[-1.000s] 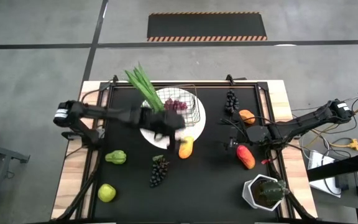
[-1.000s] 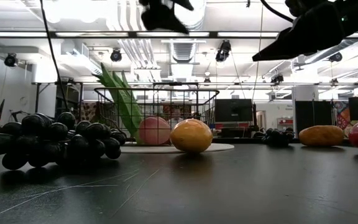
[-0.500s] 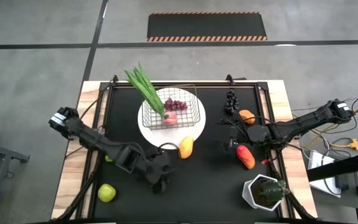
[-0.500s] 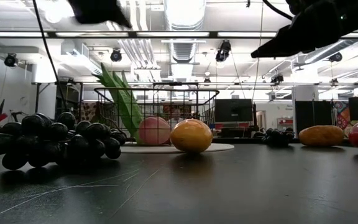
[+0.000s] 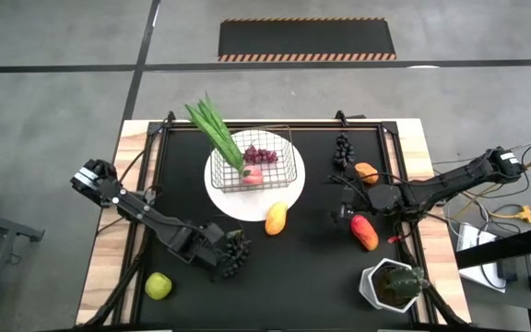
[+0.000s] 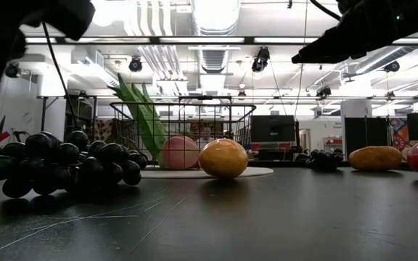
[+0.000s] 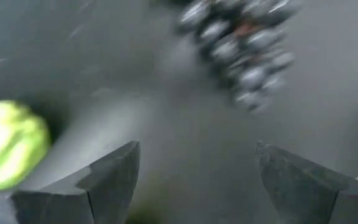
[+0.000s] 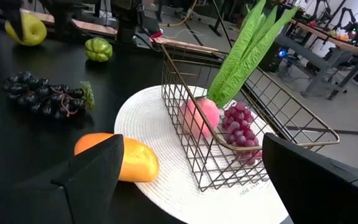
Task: Build produce basket
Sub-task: Put the green chayote into the gold wire basket
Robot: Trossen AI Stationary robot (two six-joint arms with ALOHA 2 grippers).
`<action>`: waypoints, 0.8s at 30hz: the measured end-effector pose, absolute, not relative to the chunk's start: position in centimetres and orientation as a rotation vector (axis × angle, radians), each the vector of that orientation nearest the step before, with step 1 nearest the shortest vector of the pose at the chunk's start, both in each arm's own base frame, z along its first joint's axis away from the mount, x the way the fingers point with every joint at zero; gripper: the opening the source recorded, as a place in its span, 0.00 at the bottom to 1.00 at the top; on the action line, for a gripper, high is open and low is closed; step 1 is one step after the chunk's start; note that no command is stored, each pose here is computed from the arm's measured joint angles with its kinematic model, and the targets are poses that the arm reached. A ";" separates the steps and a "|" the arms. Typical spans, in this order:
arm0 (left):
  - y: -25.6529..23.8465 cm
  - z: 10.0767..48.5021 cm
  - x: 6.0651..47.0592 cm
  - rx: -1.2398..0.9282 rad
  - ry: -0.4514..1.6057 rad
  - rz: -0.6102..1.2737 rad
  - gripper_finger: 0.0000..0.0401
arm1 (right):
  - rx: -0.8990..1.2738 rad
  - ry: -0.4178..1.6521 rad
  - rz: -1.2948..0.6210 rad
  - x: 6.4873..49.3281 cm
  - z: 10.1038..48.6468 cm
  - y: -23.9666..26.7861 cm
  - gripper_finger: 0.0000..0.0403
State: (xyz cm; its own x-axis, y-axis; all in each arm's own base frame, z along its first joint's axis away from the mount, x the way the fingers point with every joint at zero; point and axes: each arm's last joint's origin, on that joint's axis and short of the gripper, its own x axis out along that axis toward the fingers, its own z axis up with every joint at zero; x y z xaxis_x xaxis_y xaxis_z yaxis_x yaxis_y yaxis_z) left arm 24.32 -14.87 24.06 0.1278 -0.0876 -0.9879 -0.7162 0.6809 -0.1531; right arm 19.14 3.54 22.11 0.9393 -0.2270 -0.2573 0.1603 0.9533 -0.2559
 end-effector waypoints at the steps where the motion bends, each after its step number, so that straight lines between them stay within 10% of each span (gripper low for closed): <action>1: -14.7 24.0 24.0 -0.724 1.417 0.548 0.75 | -0.233 0.286 -0.200 19.1 22.1 3.5 0.90; 13: -11.8 22.4 19.5 -0.039 1.734 0.530 0.75 | -0.251 0.279 -0.198 19.2 22.2 3.5 0.90; 24: -10.4 20.1 16.6 -0.144 1.725 0.401 0.75 | -0.254 0.283 -0.198 19.2 22.2 3.5 0.90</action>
State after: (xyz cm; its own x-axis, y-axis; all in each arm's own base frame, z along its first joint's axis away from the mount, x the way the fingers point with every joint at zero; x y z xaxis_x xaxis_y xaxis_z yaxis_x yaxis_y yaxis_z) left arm 16.58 -10.38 20.10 -0.1968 0.1265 -0.9723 -0.3156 0.9307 0.1849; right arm 19.17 3.54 22.20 0.9414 -0.2271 -0.2493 0.1565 0.9490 -0.2736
